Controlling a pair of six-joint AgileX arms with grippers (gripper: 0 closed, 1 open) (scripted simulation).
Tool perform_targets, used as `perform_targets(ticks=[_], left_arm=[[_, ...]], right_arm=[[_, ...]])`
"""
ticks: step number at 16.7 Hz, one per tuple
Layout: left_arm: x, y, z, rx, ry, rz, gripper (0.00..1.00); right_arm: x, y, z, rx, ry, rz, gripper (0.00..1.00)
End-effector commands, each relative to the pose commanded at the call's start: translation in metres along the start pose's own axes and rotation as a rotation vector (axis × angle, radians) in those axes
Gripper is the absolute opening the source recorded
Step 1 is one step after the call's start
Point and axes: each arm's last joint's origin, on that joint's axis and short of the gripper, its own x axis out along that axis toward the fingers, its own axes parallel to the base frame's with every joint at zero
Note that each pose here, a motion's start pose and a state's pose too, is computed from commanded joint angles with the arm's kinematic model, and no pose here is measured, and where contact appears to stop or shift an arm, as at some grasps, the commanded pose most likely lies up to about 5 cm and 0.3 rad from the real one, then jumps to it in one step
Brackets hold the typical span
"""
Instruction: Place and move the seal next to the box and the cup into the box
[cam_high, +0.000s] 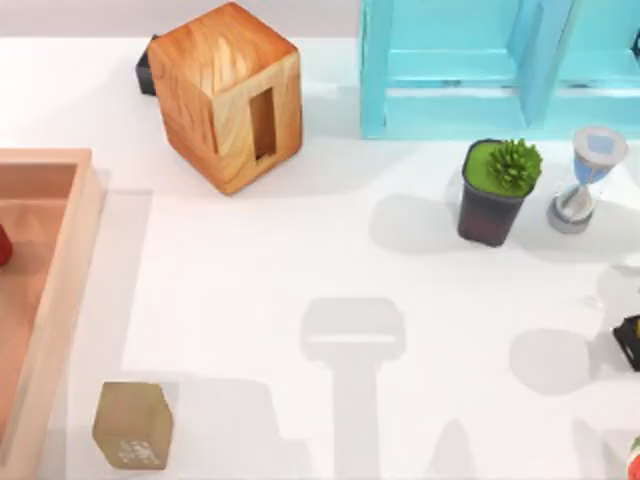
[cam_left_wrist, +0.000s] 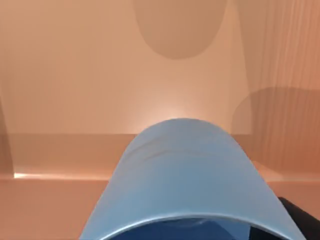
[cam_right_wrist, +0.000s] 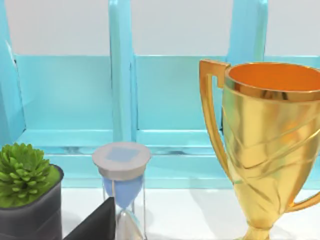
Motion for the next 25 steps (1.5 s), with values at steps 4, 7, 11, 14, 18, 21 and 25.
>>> perform_targets(ticks=[4,7,11,14,18,21,25], left_arm=[[-0.002,0.000,0.004,0.005,-0.017,0.015,0.00],[-0.011,0.004,0.019,-0.006,-0.130,0.089,0.00],[-0.002,0.016,0.032,-0.033,-0.228,0.160,0.00],[0.028,0.019,0.024,-0.028,-0.163,0.120,0.00],[0.062,0.010,0.001,-0.002,-0.013,0.011,0.00],[0.064,0.009,0.000,0.000,0.000,0.000,0.00],[0.064,0.009,0.000,0.000,0.000,0.000,0.15]], right_arm=[[0.000,0.000,0.000,0.000,0.000,0.000,1.00],[0.000,0.000,0.000,0.000,0.000,0.000,1.00],[0.000,0.000,0.000,0.000,0.000,0.000,1.00],[0.000,0.000,0.000,0.000,0.000,0.000,1.00],[0.000,0.000,0.000,0.000,0.000,0.000,1.00],[0.000,0.000,0.000,0.000,0.000,0.000,1.00],[0.000,0.000,0.000,0.000,0.000,0.000,1.00]])
